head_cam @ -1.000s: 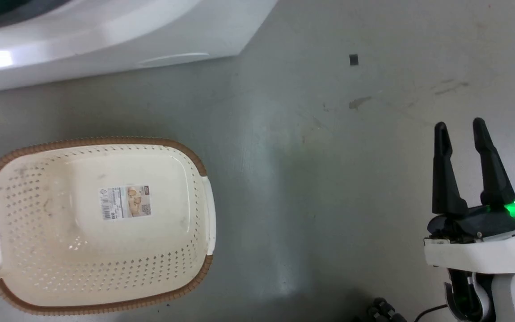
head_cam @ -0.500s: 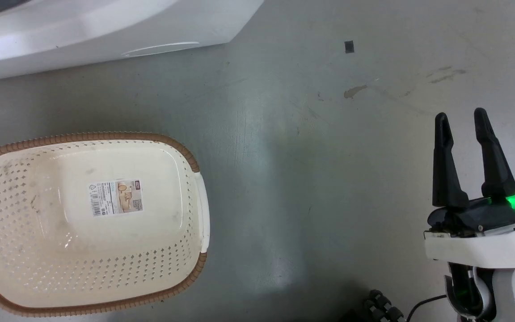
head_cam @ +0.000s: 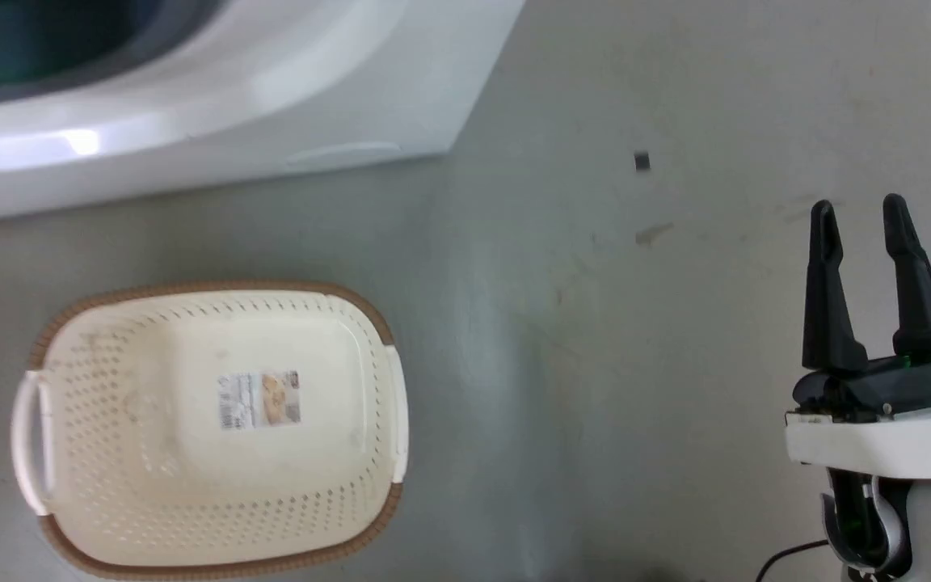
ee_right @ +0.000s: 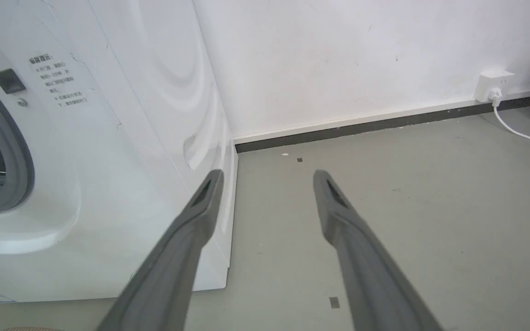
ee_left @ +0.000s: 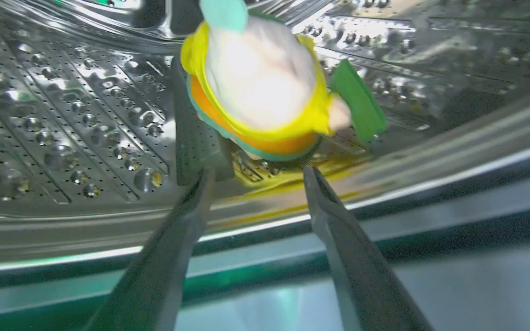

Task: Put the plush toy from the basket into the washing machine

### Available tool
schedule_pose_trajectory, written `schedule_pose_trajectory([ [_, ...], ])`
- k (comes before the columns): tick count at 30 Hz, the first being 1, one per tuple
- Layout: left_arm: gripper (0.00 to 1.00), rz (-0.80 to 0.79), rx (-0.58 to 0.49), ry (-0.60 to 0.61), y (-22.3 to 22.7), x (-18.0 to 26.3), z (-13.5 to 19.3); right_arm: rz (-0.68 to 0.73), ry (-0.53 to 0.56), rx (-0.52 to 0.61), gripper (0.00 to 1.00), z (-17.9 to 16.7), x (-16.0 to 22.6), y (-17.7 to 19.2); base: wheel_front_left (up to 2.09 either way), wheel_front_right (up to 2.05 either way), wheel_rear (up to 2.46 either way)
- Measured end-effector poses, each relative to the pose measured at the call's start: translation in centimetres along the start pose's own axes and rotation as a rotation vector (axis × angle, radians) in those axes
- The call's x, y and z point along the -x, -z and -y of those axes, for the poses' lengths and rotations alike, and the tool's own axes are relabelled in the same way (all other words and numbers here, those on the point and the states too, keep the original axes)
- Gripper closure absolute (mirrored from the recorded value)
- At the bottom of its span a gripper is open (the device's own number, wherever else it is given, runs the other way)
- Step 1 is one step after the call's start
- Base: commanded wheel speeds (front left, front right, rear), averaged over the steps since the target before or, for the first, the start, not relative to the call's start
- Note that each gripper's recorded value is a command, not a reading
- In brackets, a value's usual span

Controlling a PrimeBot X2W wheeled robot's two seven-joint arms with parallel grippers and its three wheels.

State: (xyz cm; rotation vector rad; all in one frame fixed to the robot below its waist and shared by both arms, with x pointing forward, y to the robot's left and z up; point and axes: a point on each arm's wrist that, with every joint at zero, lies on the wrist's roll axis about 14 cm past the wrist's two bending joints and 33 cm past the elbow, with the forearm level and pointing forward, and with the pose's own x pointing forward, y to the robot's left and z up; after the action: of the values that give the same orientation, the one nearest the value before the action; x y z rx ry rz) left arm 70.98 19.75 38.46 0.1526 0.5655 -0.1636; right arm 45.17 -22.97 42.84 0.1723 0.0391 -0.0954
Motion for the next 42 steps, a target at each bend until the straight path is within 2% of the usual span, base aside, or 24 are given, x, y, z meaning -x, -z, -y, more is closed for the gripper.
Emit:
schedule_pose_trajectory([
  [8, 0.00, 0.107, -0.025, 0.076, 0.1, 7.1, 3.4, 0.090, -0.028, 0.015, 0.00, -1.1, 2.2, -4.4, 0.00, 0.00, 0.00],
  [14, 0.00, 0.303, -0.019, 0.108, -1.9, 14.0, 4.7, 0.155, -0.084, 0.012, 0.00, -3.1, 4.0, -7.2, 0.00, 0.00, 0.00],
  [19, 0.00, 0.465, 0.047, 0.101, -2.4, 19.9, 5.5, 0.200, -0.137, 0.002, 0.00, -4.9, 5.4, -8.9, 0.00, 0.00, 0.00],
  [24, 0.00, 0.629, 0.185, 0.070, -2.2, 26.0, 5.3, 0.233, -0.189, -0.003, 0.00, -6.6, 6.9, -10.2, 0.00, 0.00, 0.00],
  [32, 0.00, 0.637, 0.286, -0.023, 3.8, 32.3, 5.7, 0.263, -0.238, -0.006, 0.00, -8.0, 8.8, -11.3, 0.00, 0.00, 0.00],
  [37, 0.00, 0.596, 0.329, -0.063, 7.2, 34.1, 6.4, 0.246, -0.262, -0.001, 0.00, -8.7, 9.8, -10.8, 0.00, 0.00, 0.00],
  [42, 0.00, 0.556, 0.329, -0.077, 9.6, 35.0, 7.7, 0.231, -0.274, 0.001, 0.00, -9.0, 10.6, -10.2, 0.00, 0.00, 0.00],
])
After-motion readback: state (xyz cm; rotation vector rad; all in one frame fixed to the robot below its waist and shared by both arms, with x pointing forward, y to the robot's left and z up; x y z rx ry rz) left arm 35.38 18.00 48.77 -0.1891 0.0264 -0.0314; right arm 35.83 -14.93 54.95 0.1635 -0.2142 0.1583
